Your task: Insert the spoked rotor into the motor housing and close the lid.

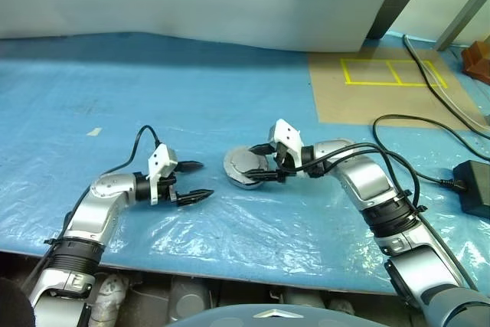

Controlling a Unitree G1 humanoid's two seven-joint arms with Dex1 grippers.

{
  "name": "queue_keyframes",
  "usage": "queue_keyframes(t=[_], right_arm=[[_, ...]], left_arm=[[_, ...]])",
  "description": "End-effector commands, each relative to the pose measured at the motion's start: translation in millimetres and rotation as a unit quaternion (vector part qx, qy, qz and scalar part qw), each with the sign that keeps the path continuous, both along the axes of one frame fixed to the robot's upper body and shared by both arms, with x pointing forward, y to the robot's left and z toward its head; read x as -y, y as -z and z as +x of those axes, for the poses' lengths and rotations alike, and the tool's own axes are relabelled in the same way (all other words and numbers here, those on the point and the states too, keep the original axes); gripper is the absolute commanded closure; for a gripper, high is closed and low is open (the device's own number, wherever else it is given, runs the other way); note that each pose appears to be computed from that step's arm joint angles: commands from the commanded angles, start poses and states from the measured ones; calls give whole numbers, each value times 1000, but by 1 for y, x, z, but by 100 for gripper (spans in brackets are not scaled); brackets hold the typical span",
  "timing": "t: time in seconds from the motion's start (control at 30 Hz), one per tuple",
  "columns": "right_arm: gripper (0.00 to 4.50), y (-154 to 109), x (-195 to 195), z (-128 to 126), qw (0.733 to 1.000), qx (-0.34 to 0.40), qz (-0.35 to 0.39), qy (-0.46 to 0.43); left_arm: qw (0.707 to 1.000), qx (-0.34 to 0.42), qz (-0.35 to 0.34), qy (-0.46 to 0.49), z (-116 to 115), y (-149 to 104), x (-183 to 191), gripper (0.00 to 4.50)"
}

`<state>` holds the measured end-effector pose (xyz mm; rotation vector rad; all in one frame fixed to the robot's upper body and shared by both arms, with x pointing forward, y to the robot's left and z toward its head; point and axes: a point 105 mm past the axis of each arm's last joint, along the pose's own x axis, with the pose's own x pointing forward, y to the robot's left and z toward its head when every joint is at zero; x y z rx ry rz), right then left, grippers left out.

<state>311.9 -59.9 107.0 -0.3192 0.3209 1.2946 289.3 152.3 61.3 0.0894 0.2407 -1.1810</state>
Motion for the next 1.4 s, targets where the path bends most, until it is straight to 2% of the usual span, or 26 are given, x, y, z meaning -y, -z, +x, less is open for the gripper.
queue_keyframes(t=[0.03, 0.13, 0.23, 0.37, 0.43, 0.63, 0.77, 0.9, 0.97, 1.13, 1.27, 1.4], right_arm=[[152, -31, -5, -1, 999, 40, 28, -17], [152, -25, -2, -1, 999, 36, 16, -15], [152, -7, 5, -1, 999, 34, -22, -12], [152, 31, 21, 2, 997, 13, -72, 5], [152, 39, 23, 2, 996, 15, -83, 4], [152, 37, 15, -1, 998, 4, -57, 5], [152, 21, 5, -2, 1000, -16, -9, 7], [152, 13, 2, 2, 1000, -15, -2, 12], [152, 20, 2, 1, 1000, -14, -17, 12], [152, 58, 20, -4, 996, -7, -92, 13], [152, 65, 23, -3, 996, -16, -87, 28], [152, 81, 31, -10, 990, 6, -142, 6]], left_arm=[[1000, 26, -2, 7, 3, -7, -7, 0], [1000, 26, -3, 9, 3, -5, -8, 0], [1000, 26, -3, 12, 3, -6, -10, 0], [1000, 27, -3, 16, 3, -6, -10, 0], [999, 27, -4, 18, 2, -6, -9, 0], [999, 27, -5, 18, 1, -7, -10, 0], [1000, 26, -4, 17, 1, -6, -10, 0], [999, 26, -3, 18, 1, -6, -9, 0], [999, 27, -4, 18, 1, -6, -9, 0], [999, 28, -4, 17, 0, -6, -9, 0], [1000, 27, -5, 14, 0, -7, -10, 0], [999, 35, -23, 3, 5, -15, -8, 0]])
